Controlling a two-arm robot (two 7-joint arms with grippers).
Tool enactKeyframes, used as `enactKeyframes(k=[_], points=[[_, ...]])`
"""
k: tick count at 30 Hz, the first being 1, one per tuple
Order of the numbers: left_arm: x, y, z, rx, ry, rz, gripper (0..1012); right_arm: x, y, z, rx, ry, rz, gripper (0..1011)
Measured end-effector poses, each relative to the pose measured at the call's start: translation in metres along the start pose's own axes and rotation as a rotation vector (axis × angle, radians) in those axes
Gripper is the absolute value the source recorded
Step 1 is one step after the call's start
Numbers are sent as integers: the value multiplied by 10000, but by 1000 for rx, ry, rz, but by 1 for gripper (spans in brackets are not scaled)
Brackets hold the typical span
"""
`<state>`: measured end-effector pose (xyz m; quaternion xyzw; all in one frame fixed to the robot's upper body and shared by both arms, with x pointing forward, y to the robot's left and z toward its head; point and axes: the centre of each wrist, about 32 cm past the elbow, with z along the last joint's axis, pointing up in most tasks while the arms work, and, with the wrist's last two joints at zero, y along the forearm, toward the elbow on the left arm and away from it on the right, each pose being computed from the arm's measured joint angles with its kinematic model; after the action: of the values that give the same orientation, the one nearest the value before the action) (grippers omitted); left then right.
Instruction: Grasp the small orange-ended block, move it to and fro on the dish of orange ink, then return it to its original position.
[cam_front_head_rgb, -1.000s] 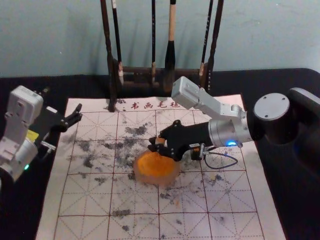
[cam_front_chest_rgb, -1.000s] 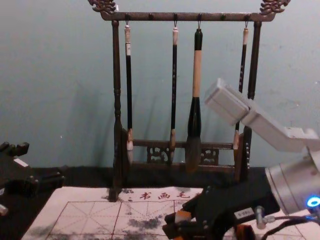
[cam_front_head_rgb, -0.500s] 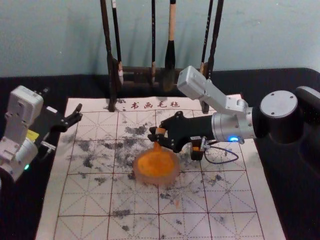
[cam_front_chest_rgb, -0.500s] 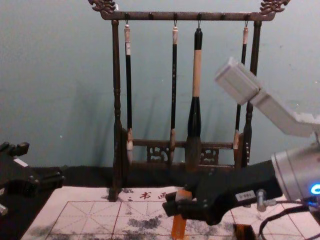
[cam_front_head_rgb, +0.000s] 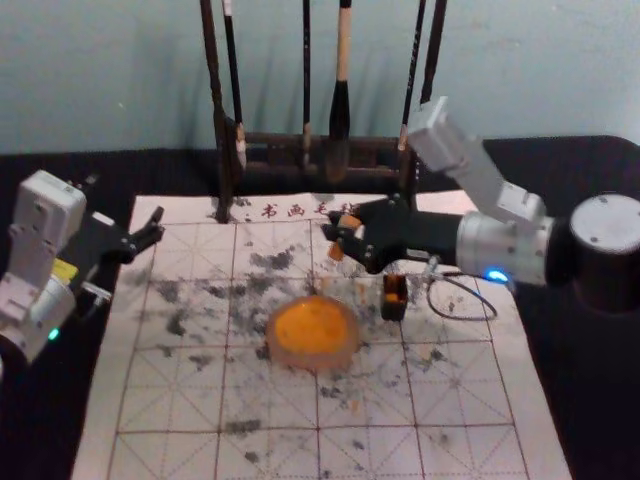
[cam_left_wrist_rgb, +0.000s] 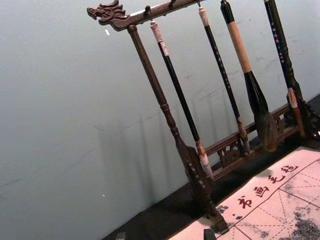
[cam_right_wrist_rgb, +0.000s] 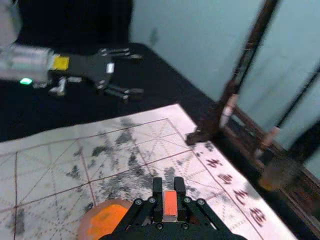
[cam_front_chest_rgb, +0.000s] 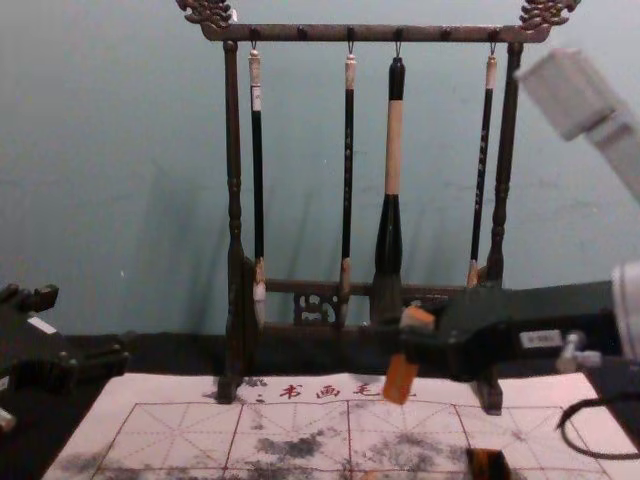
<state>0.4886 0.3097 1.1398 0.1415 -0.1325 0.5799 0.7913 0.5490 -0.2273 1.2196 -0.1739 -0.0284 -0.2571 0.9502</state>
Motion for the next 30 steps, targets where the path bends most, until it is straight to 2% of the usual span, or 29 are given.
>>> enactKeyframes(k=[5, 8, 9, 15, 16, 21, 30], points=[[0, 0, 0, 0, 0, 0, 1001, -110, -144, -54, 20, 51, -78, 113], [0, 0, 0, 0, 0, 0, 1001, -219, -254, -106, 25, 95, -142, 113], [0, 0, 0, 0, 0, 0, 1001, -219, -254, -106, 25, 95, -142, 113], [0, 0, 0, 0, 0, 0, 1001, -409, -391, -194, 25, 165, -228, 113], [0, 0, 0, 0, 0, 0, 1001, -409, -391, -194, 25, 165, -228, 113], [0, 0, 0, 0, 0, 0, 1001, -547, -476, -271, 14, 222, -260, 113], [0, 0, 0, 0, 0, 0, 1001, -612, -515, -300, -12, 248, -257, 113]])
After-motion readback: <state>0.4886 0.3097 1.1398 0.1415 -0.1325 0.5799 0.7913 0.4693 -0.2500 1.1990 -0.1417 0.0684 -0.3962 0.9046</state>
